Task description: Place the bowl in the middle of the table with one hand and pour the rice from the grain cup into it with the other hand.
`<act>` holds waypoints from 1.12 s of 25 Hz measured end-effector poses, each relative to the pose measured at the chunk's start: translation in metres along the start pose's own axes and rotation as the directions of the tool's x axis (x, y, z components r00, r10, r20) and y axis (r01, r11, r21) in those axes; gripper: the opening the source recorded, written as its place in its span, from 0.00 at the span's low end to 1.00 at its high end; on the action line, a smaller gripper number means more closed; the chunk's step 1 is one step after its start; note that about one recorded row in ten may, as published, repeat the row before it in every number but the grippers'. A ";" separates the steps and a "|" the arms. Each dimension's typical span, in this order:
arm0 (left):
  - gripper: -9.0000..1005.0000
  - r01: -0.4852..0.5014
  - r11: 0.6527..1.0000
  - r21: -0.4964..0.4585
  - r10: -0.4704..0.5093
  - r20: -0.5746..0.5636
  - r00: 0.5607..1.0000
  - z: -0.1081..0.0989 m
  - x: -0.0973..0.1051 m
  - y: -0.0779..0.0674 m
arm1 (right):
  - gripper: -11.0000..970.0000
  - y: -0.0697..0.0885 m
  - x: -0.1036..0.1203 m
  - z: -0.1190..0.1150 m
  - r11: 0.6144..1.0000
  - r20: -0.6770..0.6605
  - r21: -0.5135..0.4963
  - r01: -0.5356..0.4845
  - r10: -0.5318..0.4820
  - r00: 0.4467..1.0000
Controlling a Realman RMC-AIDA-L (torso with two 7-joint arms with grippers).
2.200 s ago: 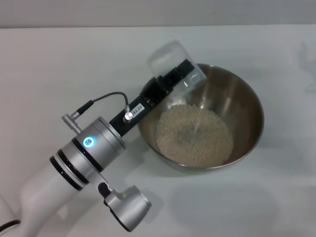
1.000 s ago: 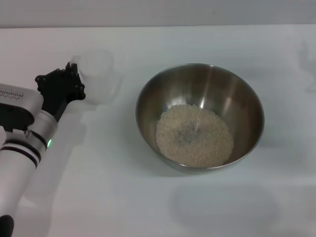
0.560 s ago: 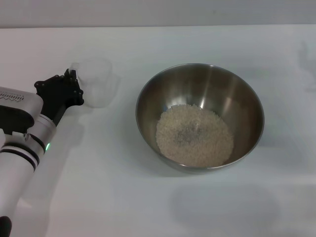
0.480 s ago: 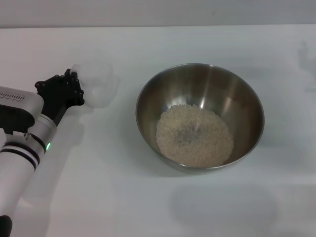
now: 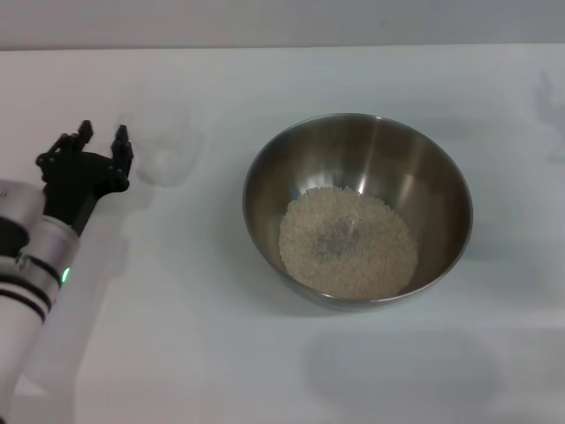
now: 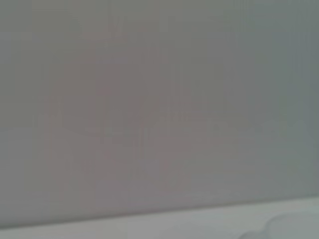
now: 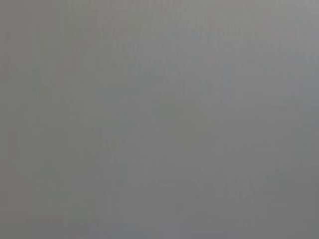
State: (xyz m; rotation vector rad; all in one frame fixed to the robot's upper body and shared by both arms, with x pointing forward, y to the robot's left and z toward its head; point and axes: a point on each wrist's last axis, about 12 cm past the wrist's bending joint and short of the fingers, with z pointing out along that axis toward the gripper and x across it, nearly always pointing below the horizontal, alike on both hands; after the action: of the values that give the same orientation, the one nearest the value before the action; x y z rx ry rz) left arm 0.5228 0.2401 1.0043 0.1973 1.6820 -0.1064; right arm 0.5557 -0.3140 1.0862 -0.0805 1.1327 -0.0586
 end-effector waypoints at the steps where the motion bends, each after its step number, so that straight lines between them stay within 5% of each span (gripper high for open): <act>1: 0.46 -0.001 1.000 -0.002 0.001 0.026 1.000 -0.004 -0.001 0.000 | 0.45 0.000 0.000 0.000 1.000 -0.001 0.000 0.001 -0.001 1.000; 9: 0.47 -0.040 0.999 0.020 0.035 0.190 0.981 -0.033 -0.006 0.001 | 0.45 -0.005 0.003 -0.003 1.000 -0.022 0.020 0.011 -0.010 1.000; 20: 0.48 0.000 1.000 0.025 -0.007 0.289 0.957 -0.031 -0.019 -0.003 | 0.45 0.000 0.015 -0.020 1.000 -0.116 0.023 0.006 -0.003 0.993; 28: 0.48 0.129 0.991 0.020 -0.129 0.300 0.945 -0.025 -0.023 0.011 | 0.45 0.008 0.033 -0.033 0.999 -0.263 -0.006 -0.050 0.047 0.964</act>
State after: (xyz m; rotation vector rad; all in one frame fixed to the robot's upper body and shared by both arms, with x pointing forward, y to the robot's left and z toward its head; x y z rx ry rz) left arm 0.5033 0.2538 1.0310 0.0662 1.3893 -0.2240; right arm 0.5402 -0.3098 1.0420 -0.0570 1.4002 -0.0189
